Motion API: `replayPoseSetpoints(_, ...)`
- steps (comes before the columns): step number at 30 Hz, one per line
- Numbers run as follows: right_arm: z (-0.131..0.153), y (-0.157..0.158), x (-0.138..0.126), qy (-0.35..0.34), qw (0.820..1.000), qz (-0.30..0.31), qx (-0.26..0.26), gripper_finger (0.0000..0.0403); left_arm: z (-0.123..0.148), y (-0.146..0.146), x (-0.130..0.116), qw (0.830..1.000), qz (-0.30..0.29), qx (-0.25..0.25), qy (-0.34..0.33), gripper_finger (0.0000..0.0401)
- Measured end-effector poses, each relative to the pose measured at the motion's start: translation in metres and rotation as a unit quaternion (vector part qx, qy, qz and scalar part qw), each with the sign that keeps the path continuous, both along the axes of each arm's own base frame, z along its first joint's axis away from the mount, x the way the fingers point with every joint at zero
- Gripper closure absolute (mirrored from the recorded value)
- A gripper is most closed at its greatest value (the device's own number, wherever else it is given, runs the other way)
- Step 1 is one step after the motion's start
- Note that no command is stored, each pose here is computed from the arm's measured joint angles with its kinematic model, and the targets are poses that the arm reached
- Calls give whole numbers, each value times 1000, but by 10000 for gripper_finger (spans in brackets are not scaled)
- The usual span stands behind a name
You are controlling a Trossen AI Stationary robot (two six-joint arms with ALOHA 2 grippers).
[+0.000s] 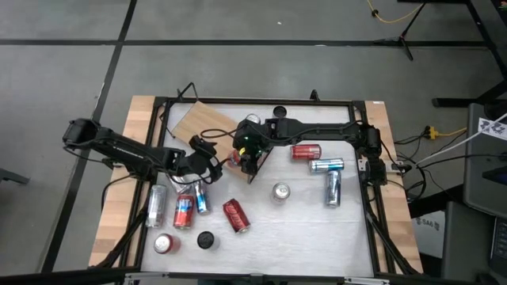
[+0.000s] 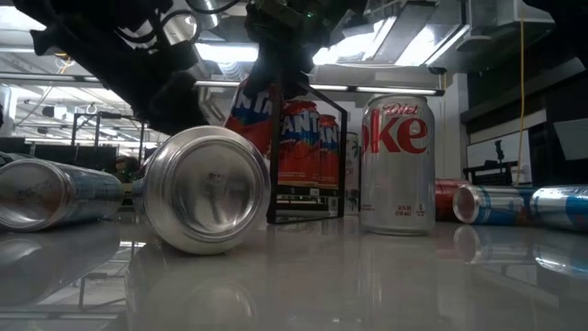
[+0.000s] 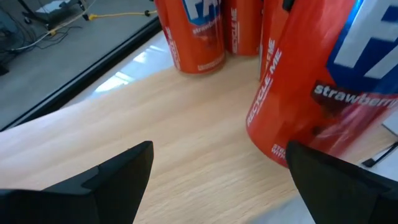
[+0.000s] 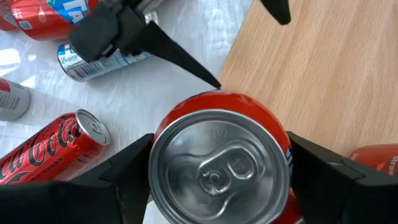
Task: Pick and place cans onto a shelf
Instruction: Put the bottom right red soda can on the shelf aligned with the other red soda can
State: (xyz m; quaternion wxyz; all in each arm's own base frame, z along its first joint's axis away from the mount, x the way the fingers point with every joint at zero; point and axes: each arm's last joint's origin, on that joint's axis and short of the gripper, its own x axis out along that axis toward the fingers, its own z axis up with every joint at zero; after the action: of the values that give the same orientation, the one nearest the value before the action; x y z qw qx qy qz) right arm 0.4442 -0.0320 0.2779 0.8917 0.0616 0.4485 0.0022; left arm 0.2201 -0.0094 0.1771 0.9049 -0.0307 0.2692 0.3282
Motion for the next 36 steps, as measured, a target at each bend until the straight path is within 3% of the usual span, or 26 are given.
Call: replayPoseSetpoints(36,0,0,0,-2,1000,1,0,104,-2,-2,5,999,-29,-27,-11,35)
